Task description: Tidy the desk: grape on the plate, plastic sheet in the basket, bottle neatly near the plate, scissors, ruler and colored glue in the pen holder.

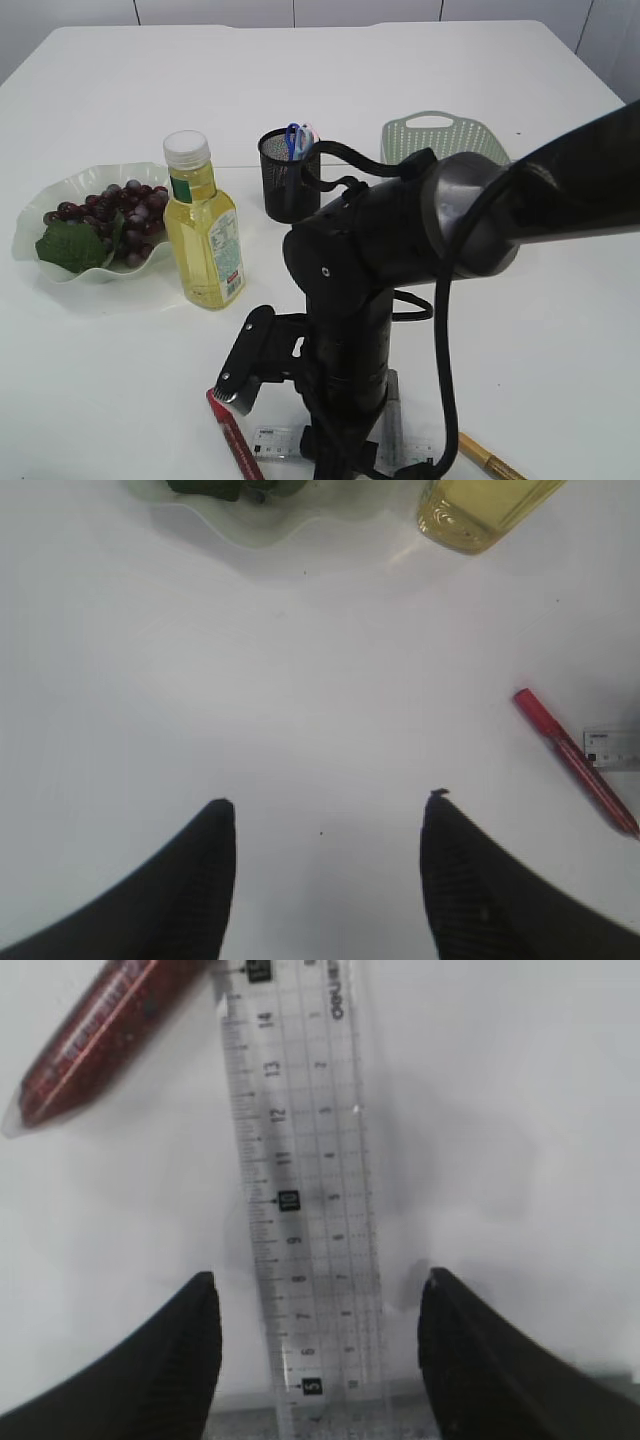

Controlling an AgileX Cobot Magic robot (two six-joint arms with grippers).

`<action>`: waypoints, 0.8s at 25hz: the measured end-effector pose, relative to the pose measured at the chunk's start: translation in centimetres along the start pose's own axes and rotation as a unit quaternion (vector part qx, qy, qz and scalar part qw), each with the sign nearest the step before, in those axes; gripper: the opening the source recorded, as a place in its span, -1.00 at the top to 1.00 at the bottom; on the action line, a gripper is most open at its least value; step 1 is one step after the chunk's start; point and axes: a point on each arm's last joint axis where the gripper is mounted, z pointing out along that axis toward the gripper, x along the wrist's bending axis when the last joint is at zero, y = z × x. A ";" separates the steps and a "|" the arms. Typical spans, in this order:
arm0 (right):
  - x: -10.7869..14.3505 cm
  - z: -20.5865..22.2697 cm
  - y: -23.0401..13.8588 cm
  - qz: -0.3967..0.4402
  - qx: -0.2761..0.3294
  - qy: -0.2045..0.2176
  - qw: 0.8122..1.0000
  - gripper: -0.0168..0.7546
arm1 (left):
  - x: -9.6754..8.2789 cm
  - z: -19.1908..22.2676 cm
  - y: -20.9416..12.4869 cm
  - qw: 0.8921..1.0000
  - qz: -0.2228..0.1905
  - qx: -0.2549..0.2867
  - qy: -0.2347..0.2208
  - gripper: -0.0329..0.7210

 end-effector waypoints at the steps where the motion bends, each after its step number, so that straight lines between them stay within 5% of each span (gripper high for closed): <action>1: 0.0 0.1 0.0 0.000 0.000 0.000 1.000 -0.24 | 0.0 0.0 0.0 1.000 0.000 0.000 0.000 -0.24; 7: -0.1 0.8 0.0 0.001 0.008 0.004 1.000 -0.20 | 0.0 0.0 0.0 1.000 0.000 0.000 0.000 -0.24; 13: -0.1 0.8 0.0 0.001 0.007 0.004 1.000 0.25 | 0.0 0.0 0.0 1.000 0.000 -0.001 0.000 -0.24; 20: -0.4 -0.5 0.8 -0.001 -0.014 -0.008 1.000 0.31 | 0.0 0.0 0.0 1.000 0.000 -0.001 0.000 -0.24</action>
